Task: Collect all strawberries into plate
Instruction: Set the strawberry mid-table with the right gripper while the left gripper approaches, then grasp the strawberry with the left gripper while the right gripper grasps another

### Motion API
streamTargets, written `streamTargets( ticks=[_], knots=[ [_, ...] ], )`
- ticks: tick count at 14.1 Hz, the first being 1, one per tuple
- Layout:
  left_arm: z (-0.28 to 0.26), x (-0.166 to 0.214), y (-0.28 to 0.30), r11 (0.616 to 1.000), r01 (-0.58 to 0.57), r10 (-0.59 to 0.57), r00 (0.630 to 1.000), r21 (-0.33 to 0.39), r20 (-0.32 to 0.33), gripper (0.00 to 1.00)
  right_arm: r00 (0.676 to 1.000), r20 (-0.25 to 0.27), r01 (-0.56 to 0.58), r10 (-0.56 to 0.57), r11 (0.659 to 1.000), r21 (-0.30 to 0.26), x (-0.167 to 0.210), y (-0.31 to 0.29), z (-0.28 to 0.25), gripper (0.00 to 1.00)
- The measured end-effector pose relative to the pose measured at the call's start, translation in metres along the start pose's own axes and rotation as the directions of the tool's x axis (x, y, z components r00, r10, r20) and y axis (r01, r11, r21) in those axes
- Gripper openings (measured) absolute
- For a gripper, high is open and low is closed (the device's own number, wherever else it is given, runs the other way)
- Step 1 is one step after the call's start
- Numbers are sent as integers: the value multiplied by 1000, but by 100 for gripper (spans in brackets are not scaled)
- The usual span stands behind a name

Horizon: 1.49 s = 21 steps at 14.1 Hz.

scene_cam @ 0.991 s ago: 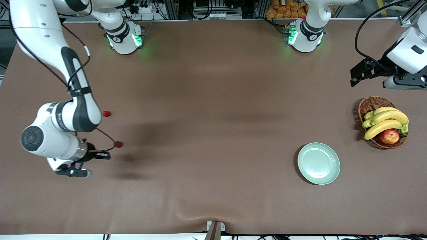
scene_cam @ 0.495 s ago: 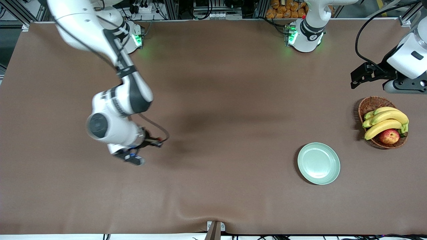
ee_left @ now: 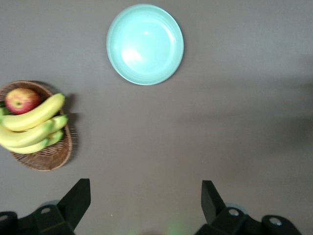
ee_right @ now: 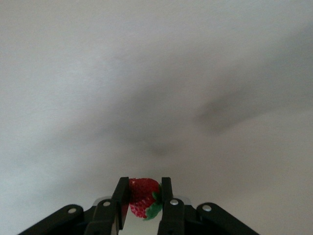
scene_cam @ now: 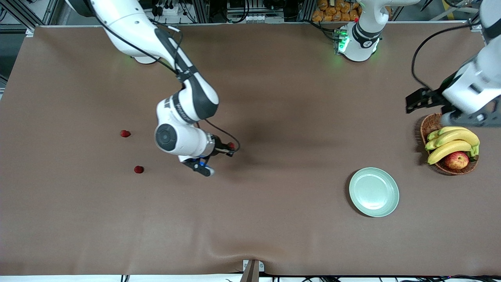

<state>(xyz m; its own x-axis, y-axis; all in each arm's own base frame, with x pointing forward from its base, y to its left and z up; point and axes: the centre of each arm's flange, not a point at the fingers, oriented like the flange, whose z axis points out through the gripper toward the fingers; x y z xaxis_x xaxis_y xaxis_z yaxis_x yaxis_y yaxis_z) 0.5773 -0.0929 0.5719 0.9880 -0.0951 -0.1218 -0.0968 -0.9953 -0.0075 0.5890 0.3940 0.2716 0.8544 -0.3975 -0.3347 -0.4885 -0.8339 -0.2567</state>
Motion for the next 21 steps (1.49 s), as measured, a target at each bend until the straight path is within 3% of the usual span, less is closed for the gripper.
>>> streamTargets(
  ticks=[3, 7, 12, 13, 16, 18, 21],
  knots=[
    [53, 26, 55, 998, -63, 63, 996, -4, 62, 100, 1000, 15, 15, -15, 1000, -13, -20, -8, 32, 31],
    [90, 48, 97, 996, -37, 41, 998, -83, 57, 100, 999, 7, 35, -35, 999, -40, -35, -8, 81, 37],
    [125, 59, 149, 996, -24, 27, 999, -86, 42, 100, 999, -13, 31, -32, 999, -41, -41, -9, 107, 44],
    [135, 63, 157, 996, -26, 30, 999, -87, 41, 100, 1000, -20, 12, -13, 999, -39, -37, -9, 105, 52],
    [168, 72, 182, 996, 2, 1, 999, -87, 38, 100, 996, -54, -76, 76, 997, 5, -11, -8, 71, 79],
    [192, 77, 204, 995, 34, -32, 999, -90, 29, 100, 992, -46, -117, 118, 993, 27, 14, -1, 26, 99],
    [229, 78, 248, 991, 88, -88, 996, -98, 8, 100, 984, -36, -174, 175, 984, 29, 60, 33, -58, 100]
  ],
)
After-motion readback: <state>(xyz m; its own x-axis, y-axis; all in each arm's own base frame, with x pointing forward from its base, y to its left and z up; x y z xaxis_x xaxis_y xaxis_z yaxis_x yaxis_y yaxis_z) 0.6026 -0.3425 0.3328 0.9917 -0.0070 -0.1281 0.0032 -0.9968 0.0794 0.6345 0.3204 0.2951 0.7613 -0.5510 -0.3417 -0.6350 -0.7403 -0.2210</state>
